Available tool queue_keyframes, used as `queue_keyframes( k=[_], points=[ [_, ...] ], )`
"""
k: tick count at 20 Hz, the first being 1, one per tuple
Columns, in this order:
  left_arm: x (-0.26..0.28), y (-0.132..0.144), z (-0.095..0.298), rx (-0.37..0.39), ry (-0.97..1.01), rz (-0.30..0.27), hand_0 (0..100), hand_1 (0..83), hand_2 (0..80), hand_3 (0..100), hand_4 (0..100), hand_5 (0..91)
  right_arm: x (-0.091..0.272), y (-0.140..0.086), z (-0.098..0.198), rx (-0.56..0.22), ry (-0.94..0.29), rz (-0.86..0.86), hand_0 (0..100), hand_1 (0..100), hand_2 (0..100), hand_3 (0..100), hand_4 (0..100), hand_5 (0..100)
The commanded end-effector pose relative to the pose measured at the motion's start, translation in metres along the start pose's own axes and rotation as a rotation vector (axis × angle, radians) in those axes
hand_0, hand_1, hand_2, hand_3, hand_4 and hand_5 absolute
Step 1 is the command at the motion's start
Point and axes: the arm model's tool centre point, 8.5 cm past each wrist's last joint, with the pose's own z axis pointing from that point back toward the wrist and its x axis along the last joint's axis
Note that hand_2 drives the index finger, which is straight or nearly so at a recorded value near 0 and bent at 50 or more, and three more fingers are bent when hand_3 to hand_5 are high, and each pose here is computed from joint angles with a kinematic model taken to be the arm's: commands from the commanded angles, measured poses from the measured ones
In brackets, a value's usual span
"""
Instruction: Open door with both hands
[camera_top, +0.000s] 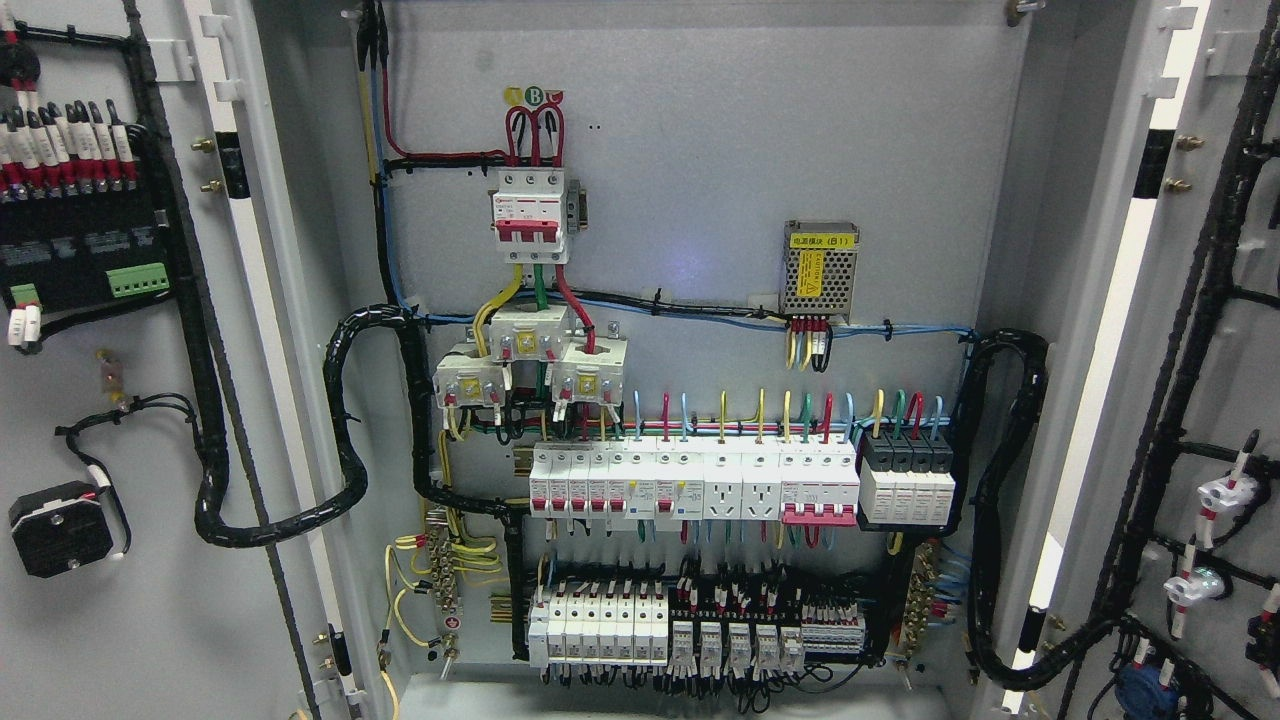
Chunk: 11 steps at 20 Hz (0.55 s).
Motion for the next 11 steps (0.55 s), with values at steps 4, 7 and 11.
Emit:
queue_keyframes(
  k=[4, 7, 11],
  points=[
    [-0.0071, -0.0348, -0.0013, -0.045, 0.011, 0.096, 12, 38.9, 0.0, 0, 0, 0.0, -0.0042, -0.0005, 0.0006, -0.007, 0.009, -0.025, 5, 0, 0, 0, 0, 0],
    [-0.0076, -0.0348, -0.0012, -0.045, 0.011, 0.096, 12, 38.9, 0.0, 0, 0, 0.0, -0.0051, -0.0006, 0.0008, -0.006, 0.011, -0.025, 5, 0, 0, 0, 0, 0],
    [-0.0077, -0.0349, -0.0012, -0.046, 0.012, 0.102, 12, 38.9, 0.0, 0, 0, 0.0, -0.0054, 0.0003, 0.0007, -0.005, 0.011, -0.026, 5, 0, 0, 0, 0, 0]
  ],
)
